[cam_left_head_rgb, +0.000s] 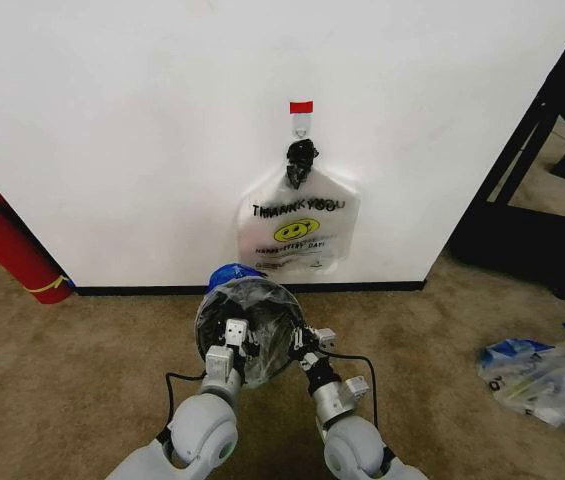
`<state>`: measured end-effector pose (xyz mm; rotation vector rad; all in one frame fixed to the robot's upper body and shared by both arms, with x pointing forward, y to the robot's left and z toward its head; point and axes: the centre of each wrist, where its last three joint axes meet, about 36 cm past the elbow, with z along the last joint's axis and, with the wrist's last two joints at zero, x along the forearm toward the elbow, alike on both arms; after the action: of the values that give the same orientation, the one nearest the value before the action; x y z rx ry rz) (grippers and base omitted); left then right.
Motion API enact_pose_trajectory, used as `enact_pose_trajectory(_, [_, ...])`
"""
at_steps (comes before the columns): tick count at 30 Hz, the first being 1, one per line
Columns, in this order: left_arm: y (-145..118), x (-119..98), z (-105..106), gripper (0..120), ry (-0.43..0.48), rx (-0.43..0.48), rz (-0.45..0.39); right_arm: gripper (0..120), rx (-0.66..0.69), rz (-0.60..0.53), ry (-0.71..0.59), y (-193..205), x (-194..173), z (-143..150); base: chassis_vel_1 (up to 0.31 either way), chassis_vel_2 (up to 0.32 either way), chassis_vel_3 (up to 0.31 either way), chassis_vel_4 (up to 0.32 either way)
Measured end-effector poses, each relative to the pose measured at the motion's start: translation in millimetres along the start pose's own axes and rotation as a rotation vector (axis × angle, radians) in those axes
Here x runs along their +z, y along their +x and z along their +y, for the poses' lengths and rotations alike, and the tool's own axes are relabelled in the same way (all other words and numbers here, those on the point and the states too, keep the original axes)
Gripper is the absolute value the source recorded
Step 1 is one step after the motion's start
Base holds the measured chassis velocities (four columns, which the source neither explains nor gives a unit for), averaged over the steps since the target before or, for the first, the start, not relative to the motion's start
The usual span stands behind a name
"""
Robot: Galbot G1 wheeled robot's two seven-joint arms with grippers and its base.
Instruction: Pick up the garbage bag from the wall and place it over the trash bin.
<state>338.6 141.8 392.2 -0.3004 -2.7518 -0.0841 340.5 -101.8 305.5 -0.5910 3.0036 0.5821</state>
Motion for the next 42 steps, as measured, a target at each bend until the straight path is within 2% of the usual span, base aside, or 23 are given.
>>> enact_pose_trajectory(8, [-12.5,-0.7,0.7,0,-0.06,0.01,0.016,0,-0.06,-0.027,0.027,-1.3,2.0,-5.4,0.0,0.0,0.0,0.0])
enact_pose_trajectory(16, [-24.0,-11.6,-1.2,0,-0.039,0.04,0.021,0,-0.103,-0.036,0.029,-0.5,4.6,-5.8,0.0,0.0,0.0,0.0])
enact_pose_trajectory(27, [-41.9,-7.7,-1.1,0,-0.023,0.047,0.02,0,-0.124,-0.043,0.002,-1.0,6.2,-1.7,0.0,0.0,0.0,0.0])
enact_pose_trajectory(32, [-42.6,-9.1,7.9,0,-0.022,0.037,-0.008,0,-0.117,-0.046,0.0,-1.5,6.4,-3.8,0.0,0.0,0.0,0.0])
enact_pose_trajectory(36, [-34.1,-5.2,21.6,0,-0.074,0.02,-0.016,0,-0.107,-0.053,0.0,-4.9,6.1,-5.1,0.0,0.0,0.0,0.0])
enact_pose_trajectory(42, [-33.3,-0.9,32.9,0,-0.129,0.001,0.02,0,-0.106,-0.063,0.001,-8.8,3.8,-5.6,0.0,0.0,0.0,0.0])
